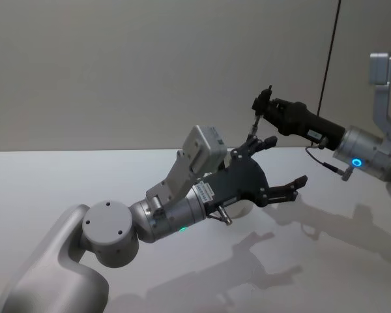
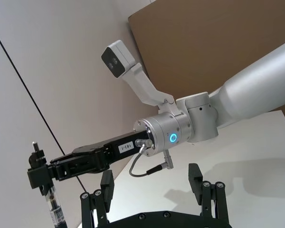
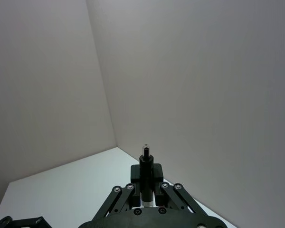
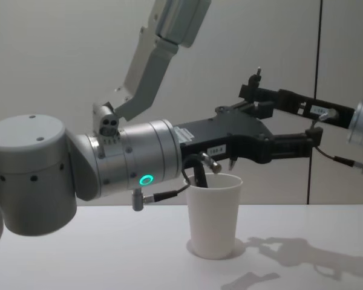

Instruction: Place the pen into the pen holder.

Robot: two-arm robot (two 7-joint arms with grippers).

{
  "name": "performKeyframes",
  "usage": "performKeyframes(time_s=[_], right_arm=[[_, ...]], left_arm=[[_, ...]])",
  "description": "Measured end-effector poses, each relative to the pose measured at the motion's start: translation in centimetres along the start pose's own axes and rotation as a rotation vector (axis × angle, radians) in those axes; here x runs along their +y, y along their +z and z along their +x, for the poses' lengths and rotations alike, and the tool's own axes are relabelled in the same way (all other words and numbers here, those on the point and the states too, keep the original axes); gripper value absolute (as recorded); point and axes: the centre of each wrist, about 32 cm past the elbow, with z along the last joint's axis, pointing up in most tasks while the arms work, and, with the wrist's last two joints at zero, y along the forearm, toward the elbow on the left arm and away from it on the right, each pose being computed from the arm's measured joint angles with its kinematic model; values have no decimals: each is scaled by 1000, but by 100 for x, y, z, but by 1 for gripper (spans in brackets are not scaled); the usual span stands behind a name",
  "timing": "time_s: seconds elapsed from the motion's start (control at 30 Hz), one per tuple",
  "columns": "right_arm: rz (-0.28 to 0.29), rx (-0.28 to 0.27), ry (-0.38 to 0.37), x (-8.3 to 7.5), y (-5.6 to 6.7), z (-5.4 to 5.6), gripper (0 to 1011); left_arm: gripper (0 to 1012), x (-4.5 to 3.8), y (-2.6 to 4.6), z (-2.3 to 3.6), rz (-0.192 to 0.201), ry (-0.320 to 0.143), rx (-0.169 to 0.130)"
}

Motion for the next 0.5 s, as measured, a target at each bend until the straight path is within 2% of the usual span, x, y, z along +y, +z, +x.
performKeyframes(time_s=[0.1, 0.2, 0.27, 0.37, 0.47, 0.5], right_arm=[[-7, 1, -2, 11, -4, -5, 147], [-14, 1, -4, 21, -10, -9, 216], [-19, 0, -6, 26, -9, -10, 288], [-25, 0, -8, 28, -12, -12, 341], [-32, -2, -12, 29, -11, -12, 485], [-33, -3, -12, 29, -10, -11, 501]], left_arm=[[1000, 0, 0, 0, 0, 0, 0], [1000, 0, 0, 0, 0, 0, 0], [1000, 0, 0, 0, 0, 0, 0], [1000, 0, 0, 0, 0, 0, 0], [1000, 0, 0, 0, 0, 0, 0], [1000, 0, 0, 0, 0, 0, 0]])
